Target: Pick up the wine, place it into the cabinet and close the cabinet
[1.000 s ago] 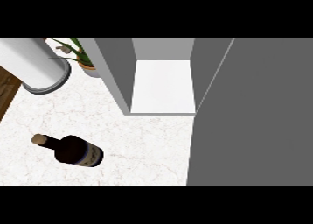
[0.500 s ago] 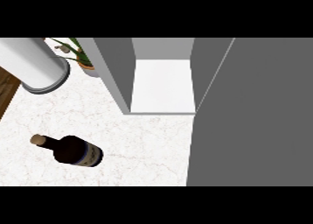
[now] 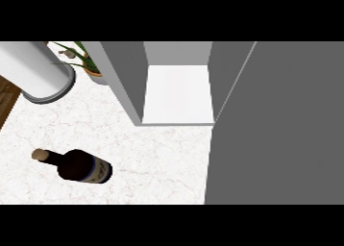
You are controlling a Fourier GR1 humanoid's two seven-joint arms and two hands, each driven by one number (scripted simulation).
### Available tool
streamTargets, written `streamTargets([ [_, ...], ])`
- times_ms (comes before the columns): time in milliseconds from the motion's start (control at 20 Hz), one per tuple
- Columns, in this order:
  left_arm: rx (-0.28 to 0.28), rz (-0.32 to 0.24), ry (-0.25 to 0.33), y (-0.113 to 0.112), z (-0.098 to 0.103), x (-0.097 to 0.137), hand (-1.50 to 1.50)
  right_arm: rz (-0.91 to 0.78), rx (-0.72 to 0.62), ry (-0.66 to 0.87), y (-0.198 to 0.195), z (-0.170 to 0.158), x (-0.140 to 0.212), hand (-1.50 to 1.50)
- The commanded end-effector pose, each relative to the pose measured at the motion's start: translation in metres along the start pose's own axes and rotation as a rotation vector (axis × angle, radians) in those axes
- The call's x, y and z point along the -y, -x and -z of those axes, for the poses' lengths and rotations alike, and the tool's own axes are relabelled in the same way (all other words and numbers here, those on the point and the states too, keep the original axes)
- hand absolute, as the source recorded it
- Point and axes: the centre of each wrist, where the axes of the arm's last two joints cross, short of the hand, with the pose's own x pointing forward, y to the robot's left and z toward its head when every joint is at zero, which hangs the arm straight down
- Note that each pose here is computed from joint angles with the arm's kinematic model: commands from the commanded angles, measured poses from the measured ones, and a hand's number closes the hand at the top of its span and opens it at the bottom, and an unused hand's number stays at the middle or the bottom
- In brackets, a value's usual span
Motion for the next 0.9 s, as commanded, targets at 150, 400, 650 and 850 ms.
streamTargets([
  [150, 0.014, 0.047, -0.089, 0.049, 0.011, -0.037, -1.5, 0.071, 0.075, -0.012, -0.017, -0.012, 0.005, -1.5],
  [400, 0.034, 0.101, -0.167, 0.063, 0.011, -0.049, -1.5, 0.05, 0.056, -0.035, -0.029, -0.035, 0.007, -1.5],
  [650, -0.052, 0.077, -0.149, 0.106, 0.009, -0.067, -1.5, 0.033, 0.06, -0.027, -0.032, -0.034, 0.006, -1.5],
  [850, -0.083, 0.072, -0.101, 0.139, 0.013, -0.06, -1.5, 0.056, 0.05, -0.048, -0.02, -0.02, 0.006, -1.5],
])
